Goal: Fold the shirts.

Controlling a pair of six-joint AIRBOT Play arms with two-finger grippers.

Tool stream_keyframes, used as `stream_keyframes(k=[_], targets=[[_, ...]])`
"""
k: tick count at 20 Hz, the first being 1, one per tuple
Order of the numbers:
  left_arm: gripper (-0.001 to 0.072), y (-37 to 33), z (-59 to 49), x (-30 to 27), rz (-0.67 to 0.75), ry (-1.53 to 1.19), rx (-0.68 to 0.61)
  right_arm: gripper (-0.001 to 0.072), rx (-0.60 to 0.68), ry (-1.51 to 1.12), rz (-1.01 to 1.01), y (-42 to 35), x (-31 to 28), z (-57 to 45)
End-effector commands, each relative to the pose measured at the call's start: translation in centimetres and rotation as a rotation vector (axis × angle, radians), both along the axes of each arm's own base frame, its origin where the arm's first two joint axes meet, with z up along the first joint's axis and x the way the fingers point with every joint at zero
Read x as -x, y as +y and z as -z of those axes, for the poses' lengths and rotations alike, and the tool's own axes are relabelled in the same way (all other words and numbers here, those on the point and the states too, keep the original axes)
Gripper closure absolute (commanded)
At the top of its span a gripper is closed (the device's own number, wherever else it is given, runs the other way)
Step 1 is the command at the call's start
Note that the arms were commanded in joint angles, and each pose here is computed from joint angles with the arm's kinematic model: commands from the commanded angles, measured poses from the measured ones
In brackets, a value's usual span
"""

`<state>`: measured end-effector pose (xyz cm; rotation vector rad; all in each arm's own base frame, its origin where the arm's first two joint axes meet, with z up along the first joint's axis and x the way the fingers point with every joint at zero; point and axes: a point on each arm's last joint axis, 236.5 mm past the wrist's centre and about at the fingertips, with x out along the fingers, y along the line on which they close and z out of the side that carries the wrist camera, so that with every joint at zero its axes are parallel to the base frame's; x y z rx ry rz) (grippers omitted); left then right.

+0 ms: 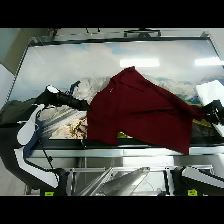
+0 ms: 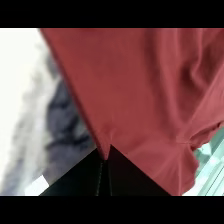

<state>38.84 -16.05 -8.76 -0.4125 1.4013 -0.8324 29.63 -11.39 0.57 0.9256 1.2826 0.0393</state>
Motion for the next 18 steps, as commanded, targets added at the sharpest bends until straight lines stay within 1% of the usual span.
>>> stream_keyframes(k=[1,3,7,11,14,18], targets=[[0.0689,3.1,-1.5,-1.6,-0.081,0.012,0.027,0.0209,0.07,0.073,0.014,-2.4,2.2,1.2],[0.0689,4.5,-1.8,-1.5,-0.112,0.025,0.034,0.0209,0.075,0.069,0.034,-3.0,2.3,1.3],[0.0689,7.3,-1.5,-1.2,-0.19,0.02,0.007,0.0209,0.072,0.062,0.041,-3.1,2.2,1.2],[0.0689,8.9,-1.8,0.1,-0.214,0.016,0.012,0.0209,0.049,0.081,0.024,-2.4,2.8,1.2],[0.0689,9.0,-1.5,1.3,-0.217,0.025,0.015,0.0209,-0.049,0.156,-0.008,1.6,6.2,3.7],[0.0688,8.7,-1.3,1.7,-0.214,0.028,0.02,0.0209,-0.136,0.268,0.07,7.1,10.7,8.2]])
